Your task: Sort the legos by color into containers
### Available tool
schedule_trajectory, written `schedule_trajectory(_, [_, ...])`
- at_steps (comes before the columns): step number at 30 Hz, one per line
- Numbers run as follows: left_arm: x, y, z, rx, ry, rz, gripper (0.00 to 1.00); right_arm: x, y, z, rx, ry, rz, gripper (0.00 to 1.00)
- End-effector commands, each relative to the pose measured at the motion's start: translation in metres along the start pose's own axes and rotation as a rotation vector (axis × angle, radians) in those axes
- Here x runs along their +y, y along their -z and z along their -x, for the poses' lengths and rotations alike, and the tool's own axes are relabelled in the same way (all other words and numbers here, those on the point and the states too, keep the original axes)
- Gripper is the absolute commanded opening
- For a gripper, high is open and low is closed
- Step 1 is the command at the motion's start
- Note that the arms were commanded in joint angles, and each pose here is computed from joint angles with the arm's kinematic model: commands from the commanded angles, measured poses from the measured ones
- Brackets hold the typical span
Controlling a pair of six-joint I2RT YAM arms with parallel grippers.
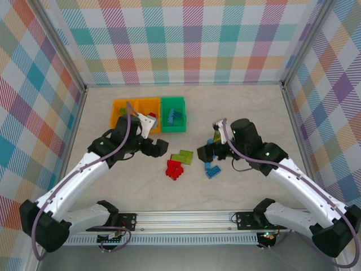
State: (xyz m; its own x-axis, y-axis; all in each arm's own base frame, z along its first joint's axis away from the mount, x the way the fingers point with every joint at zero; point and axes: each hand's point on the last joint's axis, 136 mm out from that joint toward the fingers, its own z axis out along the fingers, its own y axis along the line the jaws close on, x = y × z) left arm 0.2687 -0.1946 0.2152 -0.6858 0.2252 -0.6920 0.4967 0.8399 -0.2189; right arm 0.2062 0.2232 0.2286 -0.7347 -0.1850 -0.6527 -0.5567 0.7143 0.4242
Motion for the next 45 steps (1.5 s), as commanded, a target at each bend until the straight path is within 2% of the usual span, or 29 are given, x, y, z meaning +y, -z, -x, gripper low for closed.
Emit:
schedule_trajectory(1, [-0.004,-0.026,-0.033,0.136,0.254,0.066,0.97,-0.007,0.010,-0.077,0.271,-0.204,-0.016,1.00])
schedule_trajectory(6, [-0.030,-0.063,-0.073,0.222,0.209,0.126,0.99,-0.013,0.017,-0.084,0.235,-0.223,-0.041,1.00])
schedule_trajectory(9, [-0.052,-0.079,-0.095,0.266,0.133,0.131,0.97,-0.019,0.013,-0.080,0.211,-0.216,-0.069,1.00])
schedule_trajectory(11, [-0.066,-0.088,-0.106,0.292,0.079,0.130,0.91,-0.021,0.009,-0.078,0.208,-0.216,-0.077,1.00])
schedule_trajectory(13, [-0.076,-0.096,-0.113,0.311,0.038,0.128,0.80,-0.021,0.005,-0.076,0.208,-0.214,-0.075,1.00])
schedule_trajectory(17, [-0.074,-0.111,-0.118,0.321,-0.005,0.179,0.65,-0.022,0.000,-0.075,0.205,-0.211,-0.074,1.00])
schedule_trajectory(22, [-0.072,-0.122,-0.113,0.304,-0.055,0.203,0.56,-0.023,0.001,-0.073,0.189,-0.212,-0.073,1.00])
schedule_trajectory(28, [-0.079,-0.136,-0.117,0.337,-0.098,0.182,0.46,-0.024,0.003,-0.074,0.182,-0.223,-0.080,1.00])
schedule_trajectory(37, [-0.062,-0.141,-0.134,0.365,-0.136,0.248,0.46,-0.022,0.003,-0.073,0.168,-0.238,-0.071,1.00])
schedule_trajectory(39, [-0.055,-0.141,-0.136,0.365,-0.152,0.275,0.48,-0.022,0.002,-0.073,0.172,-0.238,-0.071,1.00])
schedule_trajectory(41, [-0.050,-0.142,-0.137,0.357,-0.170,0.299,0.55,-0.022,0.001,-0.073,0.175,-0.239,-0.069,1.00])
schedule_trajectory(45, [-0.045,-0.145,-0.138,0.356,-0.199,0.326,0.56,-0.021,0.000,-0.073,0.180,-0.240,-0.066,1.00])
